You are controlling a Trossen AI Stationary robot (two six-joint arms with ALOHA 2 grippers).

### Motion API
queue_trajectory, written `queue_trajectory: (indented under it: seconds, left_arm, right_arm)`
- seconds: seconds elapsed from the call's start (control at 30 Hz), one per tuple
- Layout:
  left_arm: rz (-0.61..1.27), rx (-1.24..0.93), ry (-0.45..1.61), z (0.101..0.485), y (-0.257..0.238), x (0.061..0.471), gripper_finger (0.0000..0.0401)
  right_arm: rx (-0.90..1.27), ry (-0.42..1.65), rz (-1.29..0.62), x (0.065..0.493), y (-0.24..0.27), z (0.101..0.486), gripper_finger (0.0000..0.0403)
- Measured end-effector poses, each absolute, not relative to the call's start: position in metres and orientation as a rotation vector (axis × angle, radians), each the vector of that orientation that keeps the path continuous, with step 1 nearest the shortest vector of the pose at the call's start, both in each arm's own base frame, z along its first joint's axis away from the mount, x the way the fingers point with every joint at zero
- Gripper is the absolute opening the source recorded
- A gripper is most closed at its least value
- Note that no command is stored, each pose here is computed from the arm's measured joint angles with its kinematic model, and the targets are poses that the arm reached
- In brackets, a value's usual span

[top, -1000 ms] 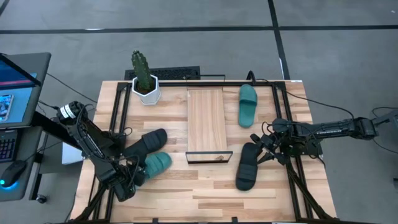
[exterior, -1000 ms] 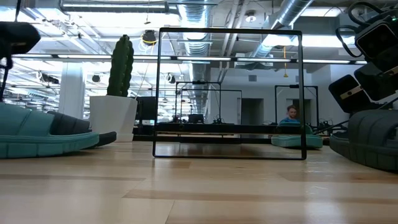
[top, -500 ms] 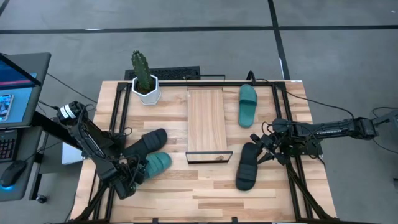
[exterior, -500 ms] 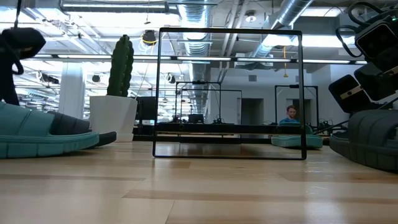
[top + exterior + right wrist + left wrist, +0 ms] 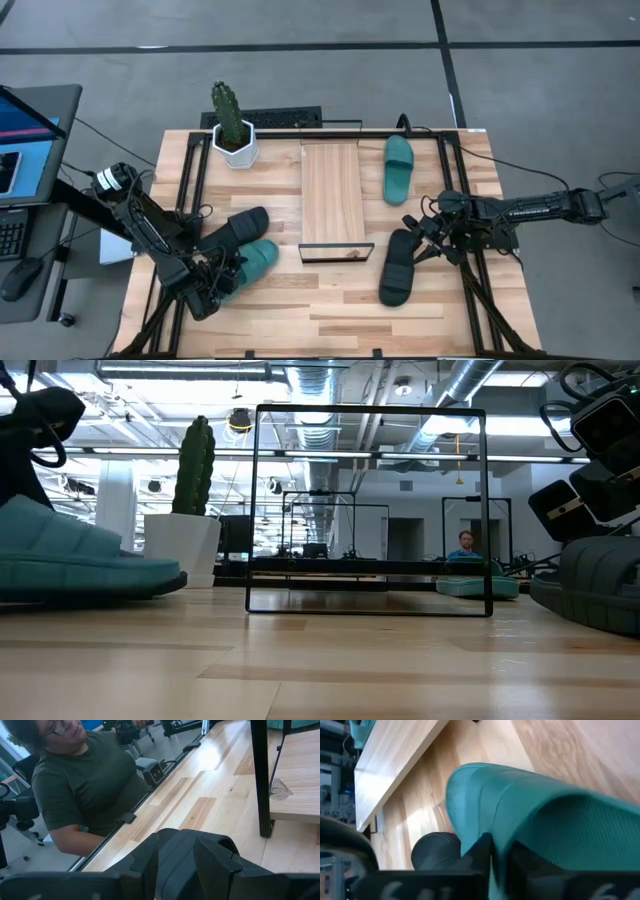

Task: Pick and place slides into the shelf
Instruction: Put the left green slide on the shelf

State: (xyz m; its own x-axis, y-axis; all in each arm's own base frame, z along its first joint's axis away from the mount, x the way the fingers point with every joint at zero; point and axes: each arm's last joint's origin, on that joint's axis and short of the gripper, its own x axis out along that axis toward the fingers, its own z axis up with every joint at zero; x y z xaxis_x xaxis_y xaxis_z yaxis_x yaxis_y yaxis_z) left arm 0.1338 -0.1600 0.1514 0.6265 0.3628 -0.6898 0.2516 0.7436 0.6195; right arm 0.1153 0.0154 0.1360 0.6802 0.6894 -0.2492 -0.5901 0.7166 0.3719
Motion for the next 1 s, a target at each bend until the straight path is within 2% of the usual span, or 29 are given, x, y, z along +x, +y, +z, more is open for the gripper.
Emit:
queue_trajectory:
  seconds: [0.37,0.67,0.87,1.0]
  left_arm:
    - [0.055,0.724,0.832,0.166,-0.173,0.143,0.0003]
    - [0.054,0.886,0.796,0.209,-0.189,0.139,0.0001]
    - [0.13,1.051,0.788,0.242,-0.183,0.136,0.0001]
    - [0.153,1.077,0.754,0.261,-0.178,0.133,0.0001]
  right_arm:
    - [0.272,0.389,0.728,0.115,0.015,0.136,0.0114]
    - [0.272,0.389,0.728,0.115,0.015,0.136,0.0114]
    - [0.272,0.389,0.728,0.115,0.015,0.136,0.0114]
    - [0.272,0.389,0.728,0.115,0.015,0.136,0.0114]
